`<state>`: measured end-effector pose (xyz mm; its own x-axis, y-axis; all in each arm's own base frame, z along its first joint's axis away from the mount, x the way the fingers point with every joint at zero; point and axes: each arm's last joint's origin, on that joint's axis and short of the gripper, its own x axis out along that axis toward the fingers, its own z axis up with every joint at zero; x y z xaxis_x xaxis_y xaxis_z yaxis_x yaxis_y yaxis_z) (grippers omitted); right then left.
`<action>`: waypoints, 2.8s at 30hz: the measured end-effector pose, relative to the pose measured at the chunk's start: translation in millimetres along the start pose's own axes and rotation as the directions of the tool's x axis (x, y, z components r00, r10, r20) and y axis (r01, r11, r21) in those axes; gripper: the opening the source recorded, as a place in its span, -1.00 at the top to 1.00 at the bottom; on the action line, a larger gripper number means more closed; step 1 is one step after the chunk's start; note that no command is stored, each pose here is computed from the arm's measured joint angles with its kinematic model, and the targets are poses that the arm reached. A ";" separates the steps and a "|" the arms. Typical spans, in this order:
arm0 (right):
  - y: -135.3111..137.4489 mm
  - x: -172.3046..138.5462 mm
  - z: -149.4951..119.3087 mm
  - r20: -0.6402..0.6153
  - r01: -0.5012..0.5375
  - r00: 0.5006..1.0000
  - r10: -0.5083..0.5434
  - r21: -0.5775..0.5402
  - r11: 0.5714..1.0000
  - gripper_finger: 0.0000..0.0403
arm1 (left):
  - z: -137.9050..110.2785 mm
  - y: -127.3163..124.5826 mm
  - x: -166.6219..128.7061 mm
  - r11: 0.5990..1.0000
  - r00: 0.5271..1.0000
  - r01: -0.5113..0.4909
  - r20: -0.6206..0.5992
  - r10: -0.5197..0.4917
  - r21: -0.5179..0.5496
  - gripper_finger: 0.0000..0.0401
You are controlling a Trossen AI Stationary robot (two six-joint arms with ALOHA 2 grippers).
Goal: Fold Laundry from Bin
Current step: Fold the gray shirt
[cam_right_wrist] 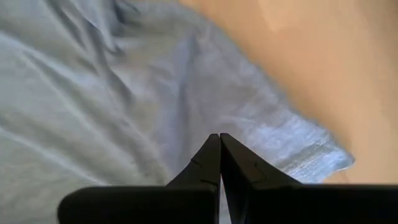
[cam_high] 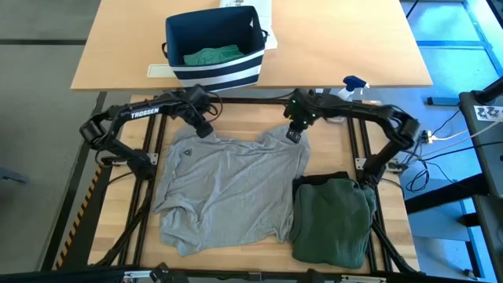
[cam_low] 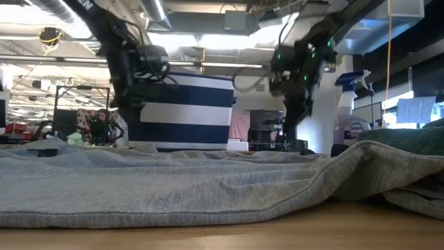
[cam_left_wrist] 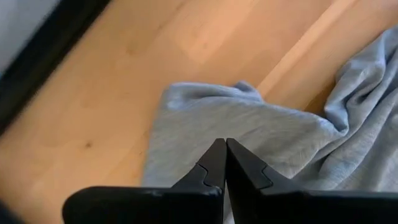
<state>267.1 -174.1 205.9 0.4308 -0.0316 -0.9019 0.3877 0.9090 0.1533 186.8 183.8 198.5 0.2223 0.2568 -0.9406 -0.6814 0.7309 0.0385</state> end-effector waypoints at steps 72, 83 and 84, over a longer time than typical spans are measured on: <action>133.4 -47.0 -13.7 0.150 0.143 0.983 -0.107 -0.256 0.956 0.96 | -76.5 -134.2 -136.4 0.881 0.948 -0.040 0.296 -0.116 0.471 0.99; 255.6 -39.1 -77.5 0.285 0.078 0.956 0.065 -0.464 0.882 0.96 | -175.9 -213.8 -139.9 0.636 0.968 0.112 0.060 -0.242 0.764 1.00; 262.7 -37.7 -80.6 0.295 0.064 0.951 0.091 -0.478 0.876 0.96 | -183.1 -217.4 -138.4 0.619 0.972 0.121 0.033 -0.232 0.776 1.00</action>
<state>286.9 99.4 247.6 0.6855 -0.0697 -0.7247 -0.0223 0.9929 -0.1166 176.5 -126.4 258.5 0.3977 0.1010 -0.9119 0.1459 0.9743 0.1716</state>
